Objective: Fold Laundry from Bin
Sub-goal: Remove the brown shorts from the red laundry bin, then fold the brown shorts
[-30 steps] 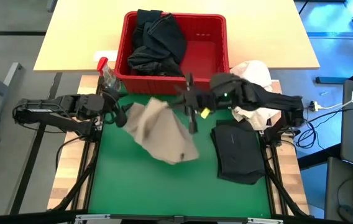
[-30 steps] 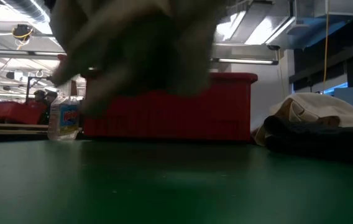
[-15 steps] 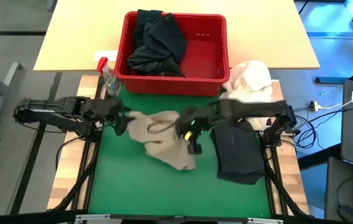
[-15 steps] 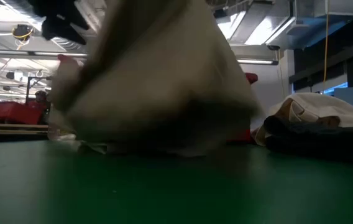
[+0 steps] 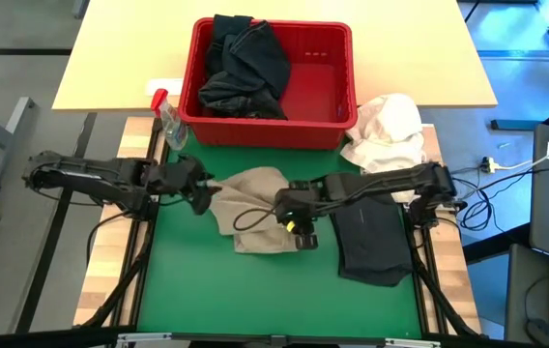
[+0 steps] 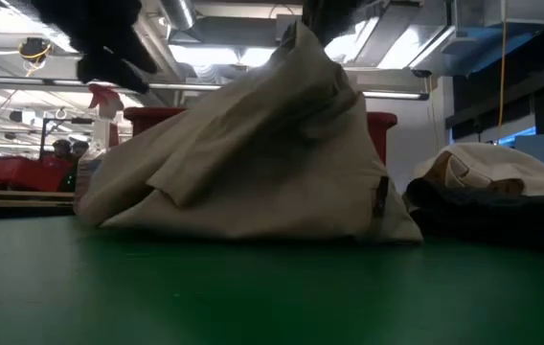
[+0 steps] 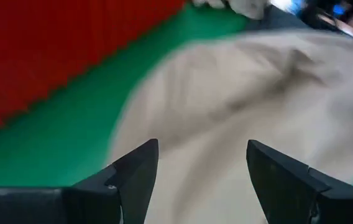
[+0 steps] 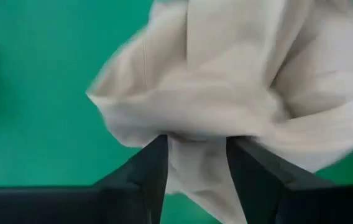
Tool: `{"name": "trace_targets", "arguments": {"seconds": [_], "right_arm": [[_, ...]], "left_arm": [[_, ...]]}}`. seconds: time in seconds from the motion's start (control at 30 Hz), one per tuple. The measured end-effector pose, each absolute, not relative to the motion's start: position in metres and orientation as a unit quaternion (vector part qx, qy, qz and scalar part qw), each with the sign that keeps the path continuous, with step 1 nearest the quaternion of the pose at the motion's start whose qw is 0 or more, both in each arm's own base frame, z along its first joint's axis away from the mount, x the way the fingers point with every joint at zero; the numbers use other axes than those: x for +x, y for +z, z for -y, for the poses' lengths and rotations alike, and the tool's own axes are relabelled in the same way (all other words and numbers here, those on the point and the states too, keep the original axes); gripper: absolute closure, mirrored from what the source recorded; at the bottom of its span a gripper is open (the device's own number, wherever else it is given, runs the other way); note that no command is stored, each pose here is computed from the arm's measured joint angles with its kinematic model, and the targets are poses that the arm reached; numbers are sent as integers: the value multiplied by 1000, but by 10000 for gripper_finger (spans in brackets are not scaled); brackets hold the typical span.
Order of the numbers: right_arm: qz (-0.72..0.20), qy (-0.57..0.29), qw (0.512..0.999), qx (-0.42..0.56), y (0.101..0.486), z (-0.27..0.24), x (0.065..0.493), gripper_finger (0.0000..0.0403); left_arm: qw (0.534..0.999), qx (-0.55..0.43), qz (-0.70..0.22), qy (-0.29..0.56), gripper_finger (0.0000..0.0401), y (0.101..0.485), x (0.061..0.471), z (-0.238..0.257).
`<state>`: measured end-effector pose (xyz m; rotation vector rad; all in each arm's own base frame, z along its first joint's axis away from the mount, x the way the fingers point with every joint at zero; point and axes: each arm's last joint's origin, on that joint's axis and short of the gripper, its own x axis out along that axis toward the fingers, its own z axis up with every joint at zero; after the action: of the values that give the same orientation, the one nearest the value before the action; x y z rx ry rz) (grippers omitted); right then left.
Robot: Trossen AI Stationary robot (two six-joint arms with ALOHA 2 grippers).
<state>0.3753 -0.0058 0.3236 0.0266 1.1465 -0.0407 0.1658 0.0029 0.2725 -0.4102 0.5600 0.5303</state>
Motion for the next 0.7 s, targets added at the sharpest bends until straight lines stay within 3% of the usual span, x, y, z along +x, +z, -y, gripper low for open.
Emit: {"name": "trace_targets", "arguments": {"seconds": [0.2,0.33,0.53,0.7], "right_arm": [[-508,-47,860,-15,338,5,371,231],[-512,-56,857,-28,335,6,372,231],[-526,-54,848,-33,332,6,371,231],[-533,-54,844,-33,331,6,370,231]], "left_arm": [[920,-164,-258,244,163,242,200,-14],[895,-197,-348,197,163,198,208,-15],[792,-335,-505,73,163,143,190,15],[672,-444,-593,-4,163,131,172,47]]}}
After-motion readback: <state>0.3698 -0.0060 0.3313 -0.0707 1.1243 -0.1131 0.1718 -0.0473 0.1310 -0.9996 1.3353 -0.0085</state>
